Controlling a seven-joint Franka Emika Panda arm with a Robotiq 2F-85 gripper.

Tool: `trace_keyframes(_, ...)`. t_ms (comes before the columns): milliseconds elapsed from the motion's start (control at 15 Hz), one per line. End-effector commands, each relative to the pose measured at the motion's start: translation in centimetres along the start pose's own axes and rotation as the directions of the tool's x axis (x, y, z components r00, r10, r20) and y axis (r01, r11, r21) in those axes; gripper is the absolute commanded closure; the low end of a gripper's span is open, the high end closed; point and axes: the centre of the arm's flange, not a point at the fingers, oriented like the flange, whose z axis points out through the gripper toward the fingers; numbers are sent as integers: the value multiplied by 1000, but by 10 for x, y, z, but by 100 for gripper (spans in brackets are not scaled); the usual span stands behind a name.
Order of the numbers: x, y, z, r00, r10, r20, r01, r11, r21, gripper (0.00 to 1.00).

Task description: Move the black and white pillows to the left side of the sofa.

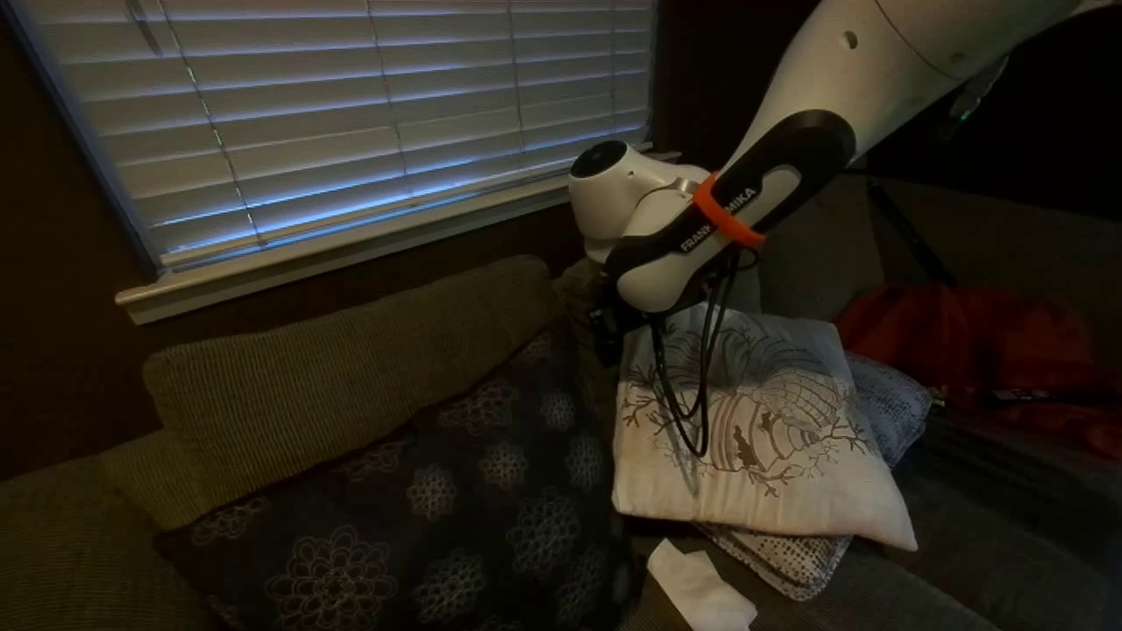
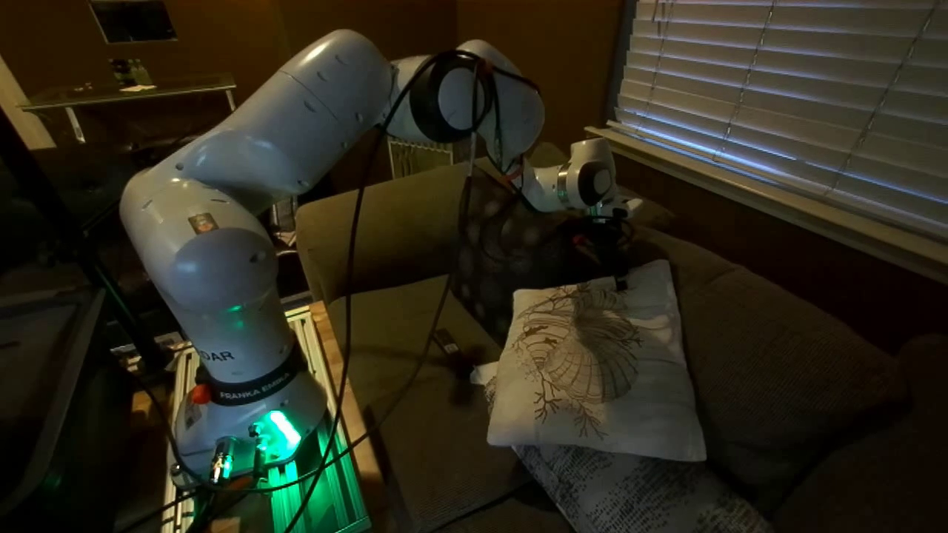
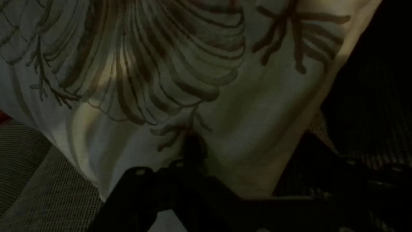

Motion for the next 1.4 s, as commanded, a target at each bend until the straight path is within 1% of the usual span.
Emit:
trace_keyframes(0, -9, 5, 5, 998, 28, 49, -30, 999, 39, 49)
trace_keyframes(133, -12, 8, 4, 996, 50, 70, -54, 997, 47, 64)
trace_keyframes(267, -15, 11, 0, 994, 73, 86, -80, 993, 87, 76)
trace_keyframes(467, -23, 18, -8, 992, 91, 90, -104, 982, 158, 98)
trace_keyframes(533, -25, 22, -10, 992, 89, 91, -105, 977, 188, 99)
trace_keyframes(600, -28, 26, -12, 990, 98, 97, -116, 973, 200, 100)
trace_keyframes(867, -40, 46, -28, 990, 78, 115, -105, 959, 261, 99)
trace_keyframes(1333, -70, 70, -87, 986, 75, 148, -116, 950, 291, 99)
